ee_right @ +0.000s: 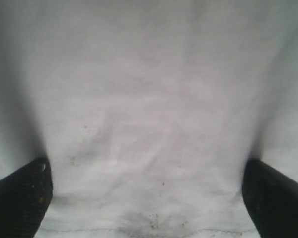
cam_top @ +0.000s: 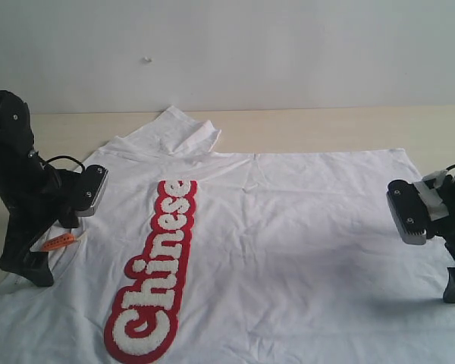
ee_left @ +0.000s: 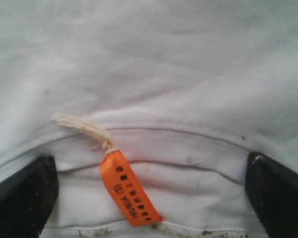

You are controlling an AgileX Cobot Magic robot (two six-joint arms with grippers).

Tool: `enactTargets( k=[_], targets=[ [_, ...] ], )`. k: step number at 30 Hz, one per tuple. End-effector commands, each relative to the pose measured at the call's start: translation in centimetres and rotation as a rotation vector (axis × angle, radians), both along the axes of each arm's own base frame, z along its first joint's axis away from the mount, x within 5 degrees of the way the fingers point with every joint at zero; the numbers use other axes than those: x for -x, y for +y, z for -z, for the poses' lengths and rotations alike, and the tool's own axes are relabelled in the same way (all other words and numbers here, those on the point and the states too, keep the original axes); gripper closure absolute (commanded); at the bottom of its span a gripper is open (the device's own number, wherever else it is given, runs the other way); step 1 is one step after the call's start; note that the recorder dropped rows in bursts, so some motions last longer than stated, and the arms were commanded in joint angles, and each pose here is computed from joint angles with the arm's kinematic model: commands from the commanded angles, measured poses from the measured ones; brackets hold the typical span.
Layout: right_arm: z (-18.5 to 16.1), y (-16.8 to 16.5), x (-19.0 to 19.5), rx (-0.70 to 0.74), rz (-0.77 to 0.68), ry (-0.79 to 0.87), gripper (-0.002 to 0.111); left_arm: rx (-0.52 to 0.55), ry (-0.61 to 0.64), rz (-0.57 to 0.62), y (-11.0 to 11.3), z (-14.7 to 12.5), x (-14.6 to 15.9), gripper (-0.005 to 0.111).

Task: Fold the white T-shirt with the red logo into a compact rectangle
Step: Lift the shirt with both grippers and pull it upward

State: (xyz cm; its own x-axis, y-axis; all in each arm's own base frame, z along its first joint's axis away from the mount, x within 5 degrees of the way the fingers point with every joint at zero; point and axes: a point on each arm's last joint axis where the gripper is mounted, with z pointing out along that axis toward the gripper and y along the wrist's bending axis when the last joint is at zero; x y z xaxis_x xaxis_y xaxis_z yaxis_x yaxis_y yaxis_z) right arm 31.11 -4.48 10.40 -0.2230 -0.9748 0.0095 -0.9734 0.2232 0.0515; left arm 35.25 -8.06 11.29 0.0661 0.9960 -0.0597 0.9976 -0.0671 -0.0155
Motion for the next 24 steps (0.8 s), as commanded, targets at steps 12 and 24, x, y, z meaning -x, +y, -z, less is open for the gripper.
enactTargets(
  k=[12,24],
  targets=[
    [2.9,-0.1,0.1,-0.004,0.063,0.018,0.108,-0.006,0.022,-0.003,0.1,0.7,0.1,0.106],
    [-4.8,-0.4,-1.6,0.022,0.065,-0.212,0.108,-0.057,-0.204,0.030,1.7,-6.4,0.0,0.106]
  ],
)
